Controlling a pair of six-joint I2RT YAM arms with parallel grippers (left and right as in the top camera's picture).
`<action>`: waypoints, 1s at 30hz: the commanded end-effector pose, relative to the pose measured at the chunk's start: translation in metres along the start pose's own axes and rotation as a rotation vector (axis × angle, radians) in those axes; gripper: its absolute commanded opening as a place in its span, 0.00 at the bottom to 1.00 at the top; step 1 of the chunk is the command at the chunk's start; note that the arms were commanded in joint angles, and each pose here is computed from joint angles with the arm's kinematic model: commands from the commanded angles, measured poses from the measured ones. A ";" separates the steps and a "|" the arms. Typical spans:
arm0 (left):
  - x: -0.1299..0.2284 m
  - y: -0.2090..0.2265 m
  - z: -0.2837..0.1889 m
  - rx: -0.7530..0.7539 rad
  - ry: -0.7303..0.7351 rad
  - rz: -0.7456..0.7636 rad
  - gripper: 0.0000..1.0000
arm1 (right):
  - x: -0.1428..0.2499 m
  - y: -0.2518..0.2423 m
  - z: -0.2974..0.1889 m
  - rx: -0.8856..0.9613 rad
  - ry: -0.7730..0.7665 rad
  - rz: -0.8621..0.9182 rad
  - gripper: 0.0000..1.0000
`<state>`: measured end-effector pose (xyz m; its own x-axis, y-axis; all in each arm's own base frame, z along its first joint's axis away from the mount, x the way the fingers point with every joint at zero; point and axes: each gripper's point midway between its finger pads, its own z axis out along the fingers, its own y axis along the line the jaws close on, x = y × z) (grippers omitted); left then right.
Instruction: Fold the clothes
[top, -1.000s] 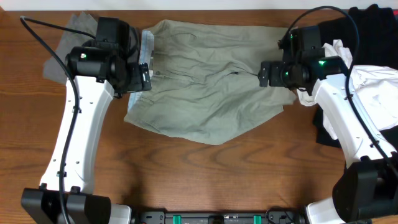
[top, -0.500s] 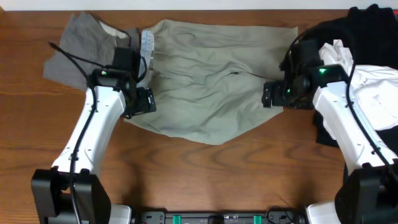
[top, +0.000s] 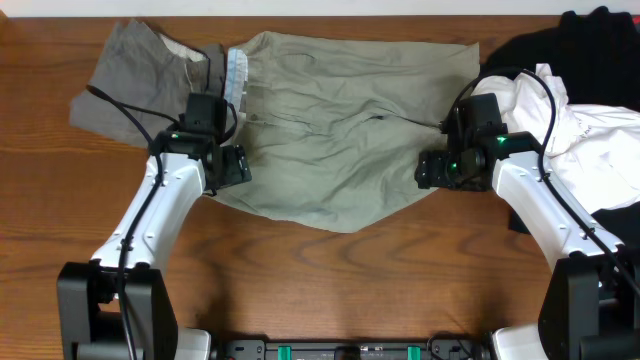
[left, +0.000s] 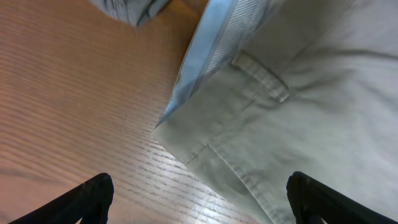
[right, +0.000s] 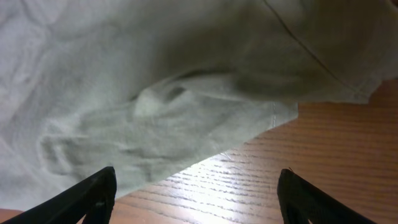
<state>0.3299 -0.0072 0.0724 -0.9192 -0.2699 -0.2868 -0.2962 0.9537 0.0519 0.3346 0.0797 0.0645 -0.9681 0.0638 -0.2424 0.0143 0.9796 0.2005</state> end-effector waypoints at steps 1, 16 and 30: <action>0.007 0.004 0.007 -0.002 -0.003 -0.007 0.91 | -0.003 0.005 -0.002 -0.019 -0.023 -0.007 0.79; -0.008 0.021 0.033 0.002 -0.109 -0.087 0.88 | 0.001 0.004 0.003 -0.019 -0.017 -0.008 0.73; -0.006 0.021 0.053 0.017 -0.089 -0.104 0.77 | -0.002 0.004 0.004 -0.021 -0.031 -0.009 0.71</action>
<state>0.3500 0.0229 0.0417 -0.8356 -0.3577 -0.4170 -0.3886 0.9213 -0.0117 0.3378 0.0817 0.0602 -0.9625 0.0647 -0.2636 0.0076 0.9772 0.2124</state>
